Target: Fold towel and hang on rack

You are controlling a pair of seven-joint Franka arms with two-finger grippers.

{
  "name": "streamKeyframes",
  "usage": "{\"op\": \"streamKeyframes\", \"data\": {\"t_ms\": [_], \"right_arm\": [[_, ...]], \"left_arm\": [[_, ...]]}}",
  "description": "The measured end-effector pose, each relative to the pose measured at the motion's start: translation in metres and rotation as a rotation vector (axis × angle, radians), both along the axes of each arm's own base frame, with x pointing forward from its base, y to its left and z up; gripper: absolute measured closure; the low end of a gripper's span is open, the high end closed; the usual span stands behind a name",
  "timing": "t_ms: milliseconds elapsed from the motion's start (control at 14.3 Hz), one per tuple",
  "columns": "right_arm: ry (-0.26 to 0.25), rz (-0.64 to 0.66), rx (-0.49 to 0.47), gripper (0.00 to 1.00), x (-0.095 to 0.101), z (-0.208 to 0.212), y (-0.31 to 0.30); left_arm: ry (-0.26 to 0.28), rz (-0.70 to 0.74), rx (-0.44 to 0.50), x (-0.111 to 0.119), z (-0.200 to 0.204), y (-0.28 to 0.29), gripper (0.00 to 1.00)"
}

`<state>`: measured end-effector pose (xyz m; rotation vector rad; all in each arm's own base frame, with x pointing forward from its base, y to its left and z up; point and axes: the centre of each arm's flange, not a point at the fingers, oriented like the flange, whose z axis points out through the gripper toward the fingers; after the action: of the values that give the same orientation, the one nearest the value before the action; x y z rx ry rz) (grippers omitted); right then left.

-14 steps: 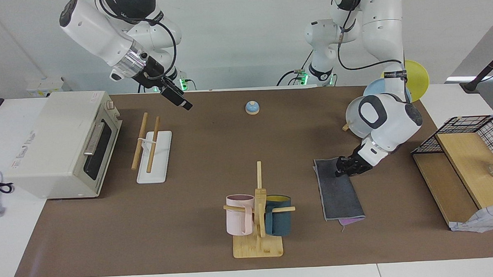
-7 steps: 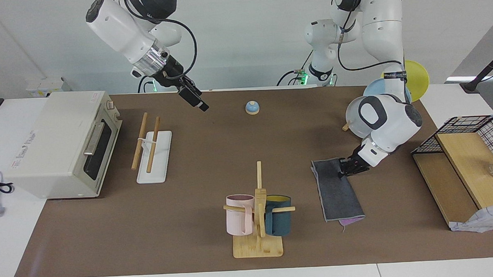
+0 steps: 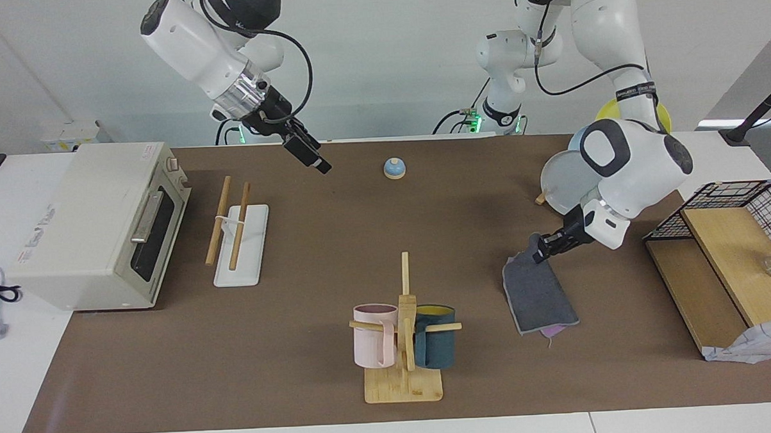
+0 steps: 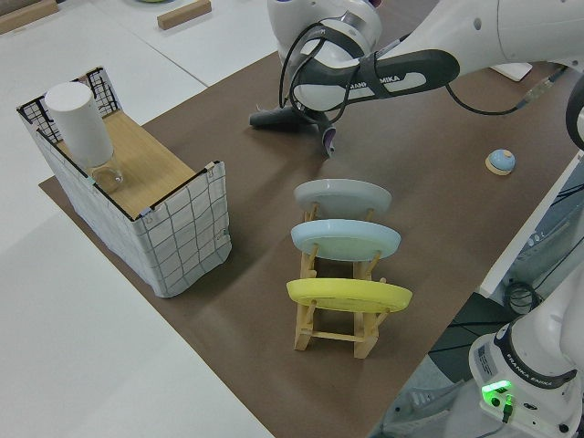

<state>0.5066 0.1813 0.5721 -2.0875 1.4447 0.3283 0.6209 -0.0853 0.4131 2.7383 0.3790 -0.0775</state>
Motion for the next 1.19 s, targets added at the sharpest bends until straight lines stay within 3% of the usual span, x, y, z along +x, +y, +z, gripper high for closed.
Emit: {"op": "streamKeyframes", "data": {"t_ms": [351,561,911,1192], "right_arm": [[-0.003,-0.084,0.026,0.0,-0.01,-0.009,0.056],[-0.004,-0.129,0.04,0.0,-0.01,-0.019,0.082],[0.09,-0.297,0.194,0.0,0.0,-0.039,0.116],[0.121,-0.379,0.224,0.0,-0.004,-0.049,0.147]], "left_arm": [[0.102,0.244,0.051,-0.02,0.079,-0.061,0.98],[0.166,0.498,0.036,-0.038,0.116,-0.088,0.98],[0.326,0.996,-0.037,-0.067,0.165,-0.124,0.98],[0.444,1.328,-0.138,-0.064,0.176,-0.13,0.98]]}}
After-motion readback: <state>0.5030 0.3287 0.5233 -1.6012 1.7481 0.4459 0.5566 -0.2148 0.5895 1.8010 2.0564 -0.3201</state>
